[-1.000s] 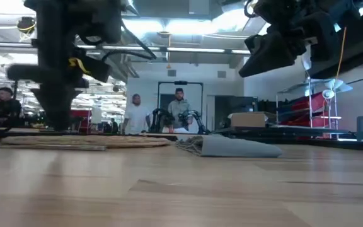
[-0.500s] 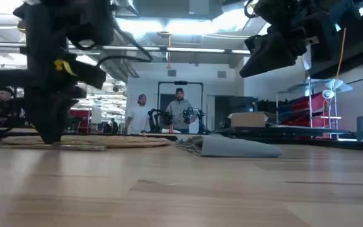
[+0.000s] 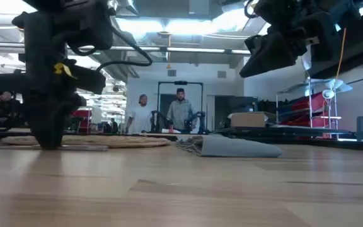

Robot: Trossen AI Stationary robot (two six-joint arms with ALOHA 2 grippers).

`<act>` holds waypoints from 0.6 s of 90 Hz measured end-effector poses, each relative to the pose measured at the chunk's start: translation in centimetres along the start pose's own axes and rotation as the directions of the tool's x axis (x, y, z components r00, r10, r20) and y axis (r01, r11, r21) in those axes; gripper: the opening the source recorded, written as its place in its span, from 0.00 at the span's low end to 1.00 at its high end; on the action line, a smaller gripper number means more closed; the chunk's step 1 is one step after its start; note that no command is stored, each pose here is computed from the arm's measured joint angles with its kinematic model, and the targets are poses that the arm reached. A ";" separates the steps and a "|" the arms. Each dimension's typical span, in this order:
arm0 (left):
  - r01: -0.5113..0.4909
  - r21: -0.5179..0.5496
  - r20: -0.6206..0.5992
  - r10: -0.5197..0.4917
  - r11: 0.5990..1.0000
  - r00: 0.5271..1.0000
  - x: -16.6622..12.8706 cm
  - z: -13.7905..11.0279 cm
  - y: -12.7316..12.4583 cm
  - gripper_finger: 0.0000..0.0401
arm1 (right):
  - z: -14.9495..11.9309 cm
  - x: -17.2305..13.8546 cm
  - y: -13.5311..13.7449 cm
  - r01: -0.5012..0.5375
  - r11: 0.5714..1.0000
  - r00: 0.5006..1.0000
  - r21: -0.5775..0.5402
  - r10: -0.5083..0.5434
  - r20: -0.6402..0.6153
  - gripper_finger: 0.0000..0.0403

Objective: Set table place
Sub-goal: Put the silver table knife on the brown placemat

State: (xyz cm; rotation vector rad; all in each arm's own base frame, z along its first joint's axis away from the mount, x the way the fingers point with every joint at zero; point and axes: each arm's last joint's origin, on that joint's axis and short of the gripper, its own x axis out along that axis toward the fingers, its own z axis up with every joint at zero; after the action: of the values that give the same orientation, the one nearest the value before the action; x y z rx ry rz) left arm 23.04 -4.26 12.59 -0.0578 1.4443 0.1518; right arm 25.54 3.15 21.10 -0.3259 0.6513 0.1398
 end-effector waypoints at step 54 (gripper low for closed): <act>-0.156 -0.009 0.049 0.157 0.988 0.986 -3.3 2.0 -0.1 0.00 | 0.0 0.0 0.0 -0.001 1.000 1.000 0.004 0.001 -0.004 0.00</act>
State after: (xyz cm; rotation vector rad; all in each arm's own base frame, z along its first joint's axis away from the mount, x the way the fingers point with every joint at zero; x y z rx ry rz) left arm 24.64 -4.29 16.12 0.0551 1.3991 0.2841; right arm 25.52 3.15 21.06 -0.3218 0.6557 0.1388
